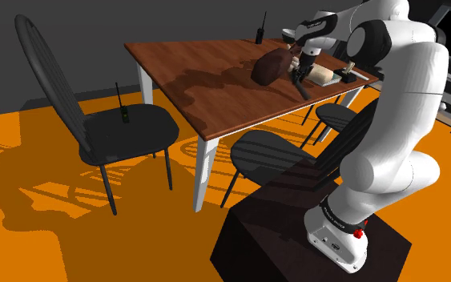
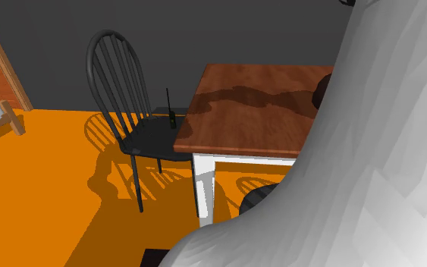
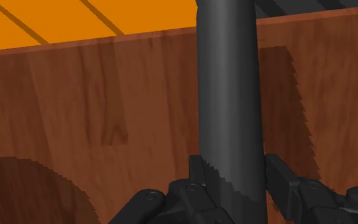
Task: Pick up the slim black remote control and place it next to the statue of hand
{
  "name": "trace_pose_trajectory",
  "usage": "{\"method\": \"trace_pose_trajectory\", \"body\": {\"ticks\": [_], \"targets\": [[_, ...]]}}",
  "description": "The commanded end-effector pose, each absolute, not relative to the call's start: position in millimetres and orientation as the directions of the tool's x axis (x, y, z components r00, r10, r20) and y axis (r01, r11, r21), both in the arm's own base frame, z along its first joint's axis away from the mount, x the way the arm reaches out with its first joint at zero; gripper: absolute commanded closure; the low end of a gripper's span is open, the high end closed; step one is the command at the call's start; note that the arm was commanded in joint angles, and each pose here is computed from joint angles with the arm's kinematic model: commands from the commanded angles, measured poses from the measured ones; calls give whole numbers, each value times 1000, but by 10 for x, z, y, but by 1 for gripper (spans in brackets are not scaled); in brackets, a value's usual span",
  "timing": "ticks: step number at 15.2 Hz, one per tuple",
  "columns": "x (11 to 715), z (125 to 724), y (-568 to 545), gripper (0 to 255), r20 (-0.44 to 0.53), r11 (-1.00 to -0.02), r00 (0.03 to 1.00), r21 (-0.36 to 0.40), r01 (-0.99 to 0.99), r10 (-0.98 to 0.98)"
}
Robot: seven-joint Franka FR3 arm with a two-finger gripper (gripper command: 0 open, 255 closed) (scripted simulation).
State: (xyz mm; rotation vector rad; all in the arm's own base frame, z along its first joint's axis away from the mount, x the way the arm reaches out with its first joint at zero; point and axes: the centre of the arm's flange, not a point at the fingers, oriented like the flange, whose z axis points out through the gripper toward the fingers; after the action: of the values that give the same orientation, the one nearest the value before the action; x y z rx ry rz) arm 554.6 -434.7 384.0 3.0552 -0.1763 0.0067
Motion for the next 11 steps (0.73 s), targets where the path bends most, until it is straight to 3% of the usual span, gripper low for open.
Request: {"method": "trace_pose_trajectory", "body": {"ticks": [1, 11], "targets": [[5547, 3733, -4348, 255, 10, -990, 993, 81, -115, -115], [5547, 3277, -4348, 255, 10, -990, 993, 81, -115, -115]]}}
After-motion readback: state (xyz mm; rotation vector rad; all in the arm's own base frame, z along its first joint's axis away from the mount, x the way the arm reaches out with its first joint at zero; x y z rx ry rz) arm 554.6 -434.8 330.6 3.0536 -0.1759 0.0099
